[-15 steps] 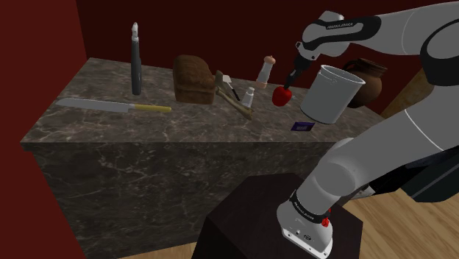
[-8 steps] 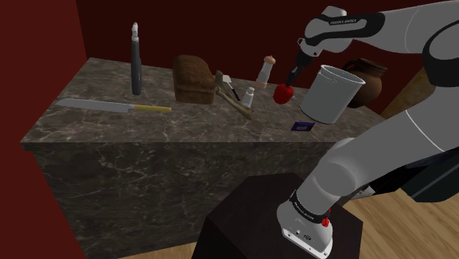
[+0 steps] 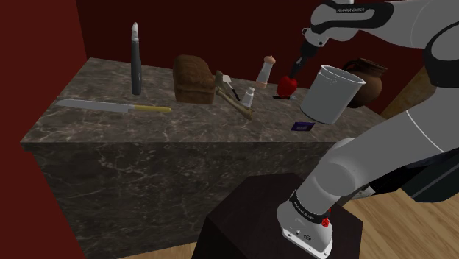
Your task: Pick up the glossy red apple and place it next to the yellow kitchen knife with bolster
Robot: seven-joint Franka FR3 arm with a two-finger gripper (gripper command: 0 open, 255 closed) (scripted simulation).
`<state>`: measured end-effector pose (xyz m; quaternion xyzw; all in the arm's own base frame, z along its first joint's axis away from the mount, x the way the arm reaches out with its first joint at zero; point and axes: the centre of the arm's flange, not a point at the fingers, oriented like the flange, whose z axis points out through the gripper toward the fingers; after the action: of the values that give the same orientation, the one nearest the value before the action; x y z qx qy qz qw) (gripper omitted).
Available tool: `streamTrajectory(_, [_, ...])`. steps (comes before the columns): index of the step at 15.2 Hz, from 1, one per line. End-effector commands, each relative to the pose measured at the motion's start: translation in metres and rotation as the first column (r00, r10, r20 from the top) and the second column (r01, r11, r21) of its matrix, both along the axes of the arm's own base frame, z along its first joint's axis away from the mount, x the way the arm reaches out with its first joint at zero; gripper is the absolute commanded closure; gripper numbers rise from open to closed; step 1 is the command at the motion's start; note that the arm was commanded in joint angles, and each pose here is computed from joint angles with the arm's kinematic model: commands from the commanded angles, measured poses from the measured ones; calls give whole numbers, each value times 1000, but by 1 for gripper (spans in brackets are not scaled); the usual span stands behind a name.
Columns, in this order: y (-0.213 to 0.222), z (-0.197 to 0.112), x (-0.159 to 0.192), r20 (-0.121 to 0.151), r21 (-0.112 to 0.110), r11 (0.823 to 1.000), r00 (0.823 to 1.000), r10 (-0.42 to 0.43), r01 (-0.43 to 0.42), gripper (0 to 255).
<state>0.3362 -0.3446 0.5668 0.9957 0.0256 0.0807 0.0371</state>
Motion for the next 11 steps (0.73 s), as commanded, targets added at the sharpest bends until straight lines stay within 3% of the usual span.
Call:
streamTrajectory(1, [0, 10, 1, 0, 0, 1000, 1000, 0, 0, 255])
streamTrajectory(11, [0, 63, 1, 0, 0, 1000, 1000, 0, 0, 255])
